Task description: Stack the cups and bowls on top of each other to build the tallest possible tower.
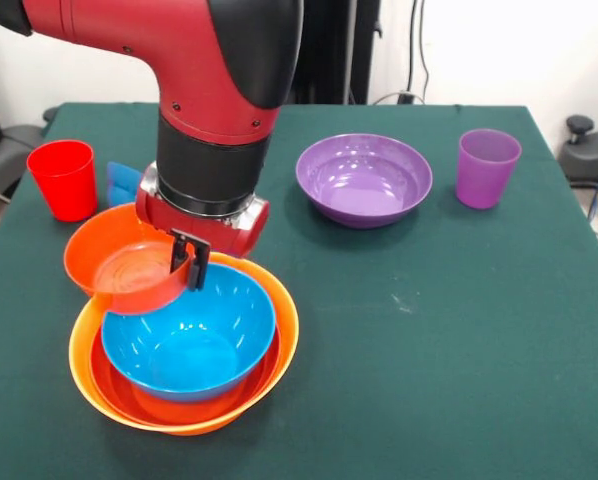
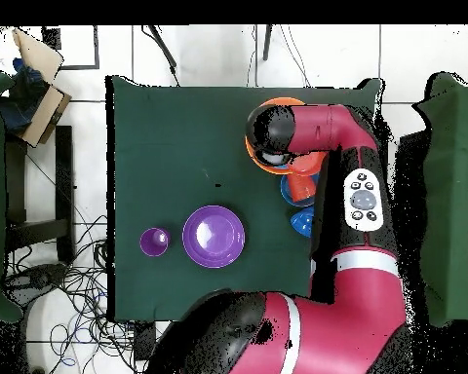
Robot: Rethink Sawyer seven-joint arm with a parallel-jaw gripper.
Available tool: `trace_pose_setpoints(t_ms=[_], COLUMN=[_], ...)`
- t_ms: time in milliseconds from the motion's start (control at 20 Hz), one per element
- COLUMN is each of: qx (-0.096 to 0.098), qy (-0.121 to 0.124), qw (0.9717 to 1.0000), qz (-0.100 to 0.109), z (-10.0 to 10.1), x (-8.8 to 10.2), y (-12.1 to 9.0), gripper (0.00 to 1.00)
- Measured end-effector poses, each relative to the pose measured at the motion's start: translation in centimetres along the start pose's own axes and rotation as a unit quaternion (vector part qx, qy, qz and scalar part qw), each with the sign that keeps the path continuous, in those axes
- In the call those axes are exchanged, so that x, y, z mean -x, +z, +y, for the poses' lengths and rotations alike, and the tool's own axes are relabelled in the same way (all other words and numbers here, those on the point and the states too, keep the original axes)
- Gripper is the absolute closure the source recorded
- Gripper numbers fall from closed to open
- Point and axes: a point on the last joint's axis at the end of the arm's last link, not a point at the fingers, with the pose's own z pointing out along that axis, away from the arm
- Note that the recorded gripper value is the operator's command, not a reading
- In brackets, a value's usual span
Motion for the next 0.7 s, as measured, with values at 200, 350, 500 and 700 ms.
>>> trace_pose_setpoints(t_ms=[200, 350, 500, 700], qx=[-0.006, -0.008, -0.006, -0.003], qy=[-0.003, -0.006, -0.009, -0.010], qw=[1.0000, 1.0000, 0.9999, 0.9997], qz=[0.000, -0.003, -0.012, -0.023], z=[-0.4, -0.4, -0.1, 0.3], x=[-0.9, -1.5, -1.8, -1.6], y=[0.6, 0.9, 0.9, 0.8], gripper=[1.00, 1.00, 1.00, 1.00])
